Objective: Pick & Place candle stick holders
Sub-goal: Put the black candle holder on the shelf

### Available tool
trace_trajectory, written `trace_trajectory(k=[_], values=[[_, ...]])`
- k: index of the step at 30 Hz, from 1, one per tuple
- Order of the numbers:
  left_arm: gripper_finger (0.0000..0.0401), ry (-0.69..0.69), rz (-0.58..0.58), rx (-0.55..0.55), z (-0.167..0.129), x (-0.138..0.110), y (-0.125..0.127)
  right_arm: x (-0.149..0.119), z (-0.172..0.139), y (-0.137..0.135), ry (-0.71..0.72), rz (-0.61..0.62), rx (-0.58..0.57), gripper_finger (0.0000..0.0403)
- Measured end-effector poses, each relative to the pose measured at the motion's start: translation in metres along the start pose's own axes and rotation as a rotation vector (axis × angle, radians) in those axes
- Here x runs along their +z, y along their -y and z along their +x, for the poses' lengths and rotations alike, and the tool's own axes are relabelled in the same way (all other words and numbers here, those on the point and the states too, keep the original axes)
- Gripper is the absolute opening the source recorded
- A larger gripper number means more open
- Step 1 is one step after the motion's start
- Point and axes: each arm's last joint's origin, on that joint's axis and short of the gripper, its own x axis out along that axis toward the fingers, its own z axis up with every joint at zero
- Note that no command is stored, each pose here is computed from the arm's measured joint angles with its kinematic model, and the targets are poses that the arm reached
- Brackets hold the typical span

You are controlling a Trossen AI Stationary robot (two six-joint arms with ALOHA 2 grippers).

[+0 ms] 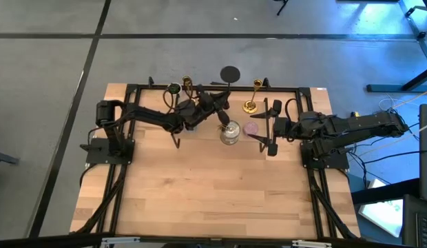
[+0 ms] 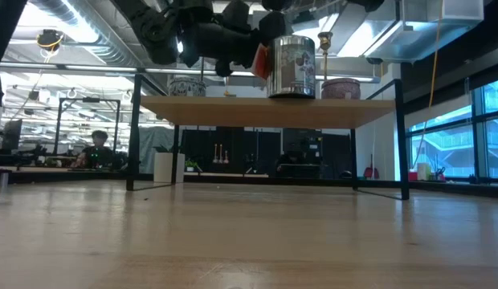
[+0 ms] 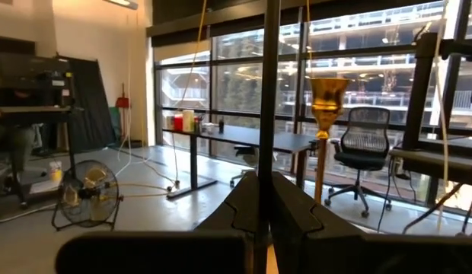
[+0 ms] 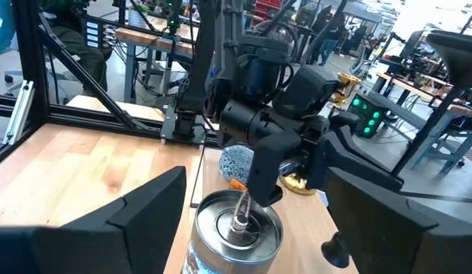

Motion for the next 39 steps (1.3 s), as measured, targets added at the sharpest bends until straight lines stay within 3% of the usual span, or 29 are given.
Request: trace_trajectory(k=[14,34,39], values=[[0.0008,-0.019,0.007,0.140,-0.009,-0.001,0.012,0.000,0.000,0.000,0.000,0.000,0.002,0.0316],[0.0008,0.010,-0.020,0.150,-0.009,-0.009,0.015,0.000,0.000,0.000,0.001,0.000,0.001,0.0316],[0.0008,0.022,-0.045,0.201,-0.008,-0.006,0.016,0.000,0.000,0.000,0.001,0.000,0.001,0.0316]])
